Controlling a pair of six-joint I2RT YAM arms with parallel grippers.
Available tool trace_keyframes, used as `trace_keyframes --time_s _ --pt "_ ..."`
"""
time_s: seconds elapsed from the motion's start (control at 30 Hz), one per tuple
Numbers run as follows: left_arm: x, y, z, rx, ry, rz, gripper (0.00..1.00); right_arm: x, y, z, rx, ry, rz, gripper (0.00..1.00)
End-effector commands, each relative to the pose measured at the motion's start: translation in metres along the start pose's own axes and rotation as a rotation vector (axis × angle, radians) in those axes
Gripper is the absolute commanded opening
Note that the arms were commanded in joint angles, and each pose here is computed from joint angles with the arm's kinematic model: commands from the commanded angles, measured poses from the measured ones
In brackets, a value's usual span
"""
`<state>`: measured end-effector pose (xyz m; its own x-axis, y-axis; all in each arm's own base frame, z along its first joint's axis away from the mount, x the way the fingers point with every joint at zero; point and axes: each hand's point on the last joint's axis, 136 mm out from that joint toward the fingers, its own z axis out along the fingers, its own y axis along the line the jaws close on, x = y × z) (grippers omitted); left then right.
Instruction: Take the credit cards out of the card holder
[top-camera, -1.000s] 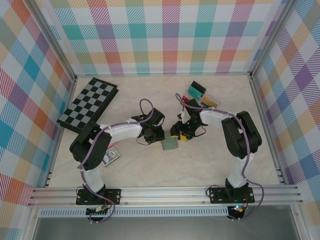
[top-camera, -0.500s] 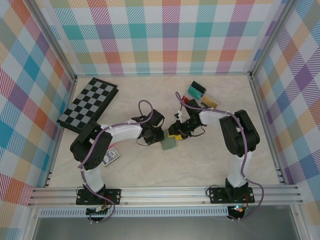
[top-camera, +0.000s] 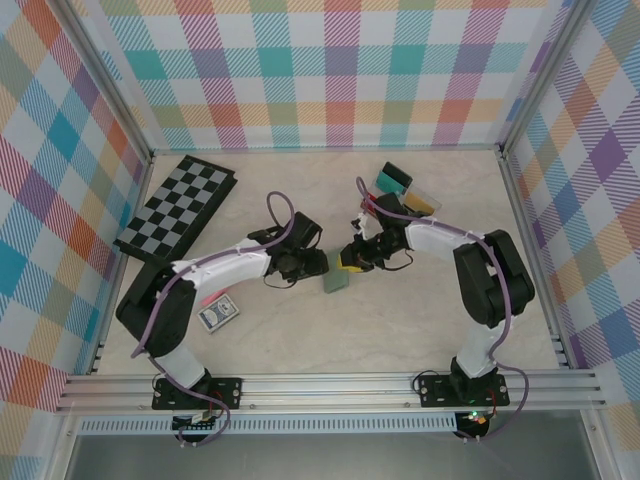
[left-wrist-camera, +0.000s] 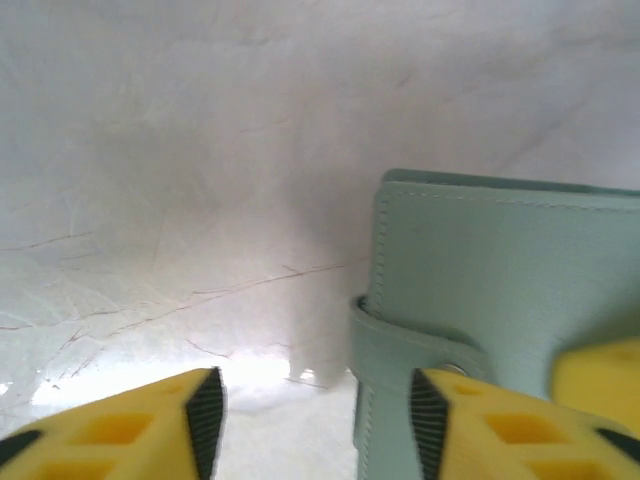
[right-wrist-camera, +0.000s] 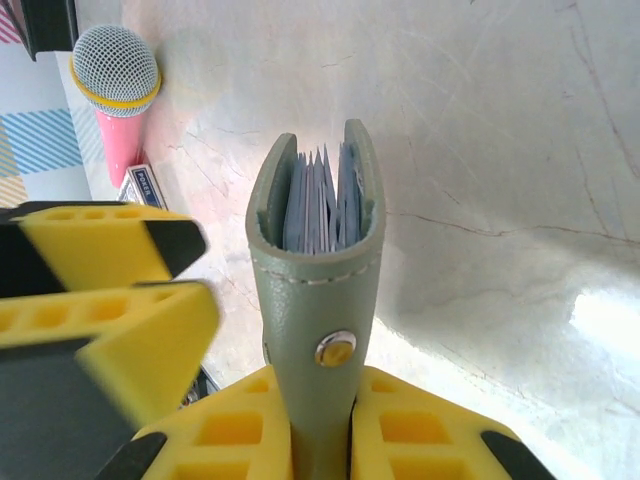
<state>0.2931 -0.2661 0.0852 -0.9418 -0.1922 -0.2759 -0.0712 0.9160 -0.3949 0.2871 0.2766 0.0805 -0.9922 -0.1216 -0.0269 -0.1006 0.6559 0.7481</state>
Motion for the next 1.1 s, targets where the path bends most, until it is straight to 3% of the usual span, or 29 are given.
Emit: trace_keyframes --time_s 0.0,0.2,0.6,0.73,1.07 --pt "-0.001 -0.008 -0.015 0.054 -0.005 0.035 0.64 0.0 0.011 -0.008 0.019 -0.014 0.018 0.1" --pt "0.006 -0.013 -0.01 0.076 0.045 0.045 0.65 0.0 0.018 -0.01 0.012 -0.02 0.018 0.09" --pt "0.013 -0.024 0.009 0.115 0.114 0.041 0.58 0.0 0.026 -0.005 -0.005 0.005 0.013 0.04" --pt "0.011 -0.016 0.014 0.063 0.109 0.044 0.57 0.001 0.025 -0.002 -0.004 0.014 0.013 0.04" --pt "0.003 0.018 0.014 -0.118 0.05 0.031 0.37 0.003 0.014 -0.002 0.052 0.021 0.018 0.02"
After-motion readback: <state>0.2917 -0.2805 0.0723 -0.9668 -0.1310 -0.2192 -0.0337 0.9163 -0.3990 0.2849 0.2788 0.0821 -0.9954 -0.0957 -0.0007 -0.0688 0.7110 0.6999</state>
